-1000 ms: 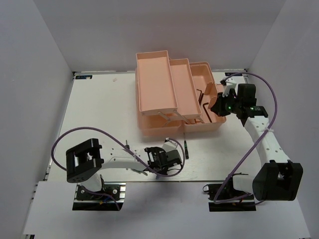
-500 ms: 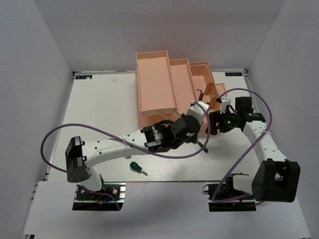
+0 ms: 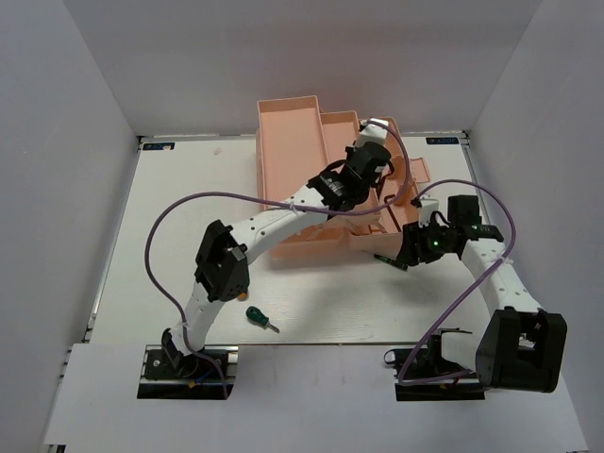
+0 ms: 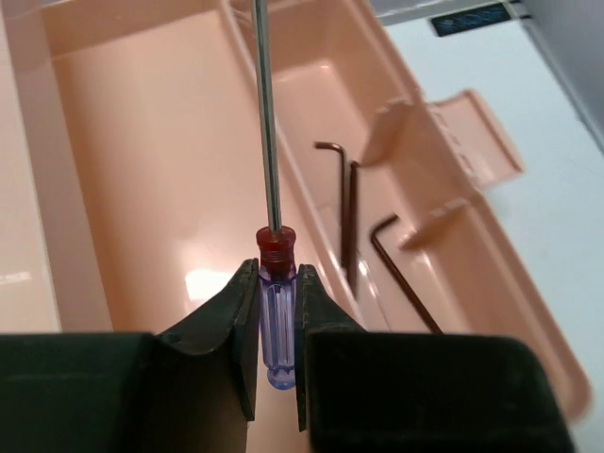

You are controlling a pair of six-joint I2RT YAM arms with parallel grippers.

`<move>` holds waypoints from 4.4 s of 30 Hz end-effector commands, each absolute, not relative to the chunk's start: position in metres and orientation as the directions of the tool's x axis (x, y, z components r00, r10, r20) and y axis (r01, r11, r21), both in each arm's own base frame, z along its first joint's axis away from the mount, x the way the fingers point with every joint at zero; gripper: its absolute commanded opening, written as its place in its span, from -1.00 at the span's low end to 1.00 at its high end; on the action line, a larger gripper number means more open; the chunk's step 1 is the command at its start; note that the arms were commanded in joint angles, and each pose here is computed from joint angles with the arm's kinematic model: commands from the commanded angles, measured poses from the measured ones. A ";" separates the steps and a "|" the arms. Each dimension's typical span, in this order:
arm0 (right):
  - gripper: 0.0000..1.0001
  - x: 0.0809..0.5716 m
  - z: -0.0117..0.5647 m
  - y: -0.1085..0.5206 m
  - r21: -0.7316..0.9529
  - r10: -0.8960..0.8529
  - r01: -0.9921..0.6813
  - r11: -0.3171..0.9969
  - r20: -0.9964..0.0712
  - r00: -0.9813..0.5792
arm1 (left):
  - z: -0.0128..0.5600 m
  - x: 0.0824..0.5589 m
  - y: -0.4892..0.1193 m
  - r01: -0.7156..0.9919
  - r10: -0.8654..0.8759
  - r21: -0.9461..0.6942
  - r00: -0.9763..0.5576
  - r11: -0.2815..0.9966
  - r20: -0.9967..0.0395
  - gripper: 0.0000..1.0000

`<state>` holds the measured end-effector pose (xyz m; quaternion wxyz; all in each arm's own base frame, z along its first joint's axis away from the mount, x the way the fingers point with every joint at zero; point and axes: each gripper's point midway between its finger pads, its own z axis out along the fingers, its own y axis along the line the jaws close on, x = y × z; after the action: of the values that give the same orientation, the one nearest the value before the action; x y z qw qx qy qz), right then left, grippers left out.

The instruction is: Sort the tools into containers

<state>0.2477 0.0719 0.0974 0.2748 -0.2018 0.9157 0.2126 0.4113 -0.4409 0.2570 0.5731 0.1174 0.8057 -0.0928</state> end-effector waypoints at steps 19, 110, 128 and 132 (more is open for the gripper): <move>0.69 0.283 0.070 0.076 -0.224 -0.662 -0.884 0.410 -0.740 -0.119 | 0.364 0.403 -0.404 0.425 -0.001 -0.115 -0.258 0.898 -0.966 0.44; 0.08 0.245 0.048 0.153 0.225 -0.325 -0.542 0.810 -0.598 -0.733 | 0.158 0.161 -0.169 0.305 -0.091 -0.365 -0.646 0.880 -0.758 0.32; -0.40 0.262 0.014 0.158 -0.029 -0.434 -0.496 0.868 -0.530 -0.729 | 0.157 0.159 -0.164 0.283 -0.098 -0.365 -0.657 0.887 -0.748 0.32; -0.99 0.242 0.011 0.154 0.001 -0.461 -0.529 0.849 -0.490 -0.740 | 0.157 0.159 -0.164 0.283 -0.098 -0.365 -0.657 0.887 -0.748 0.32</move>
<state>0.2577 0.1613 0.0158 0.2671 -0.2616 0.9245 0.0734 0.1590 -0.1651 0.1542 0.4090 0.0567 0.8814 -0.2293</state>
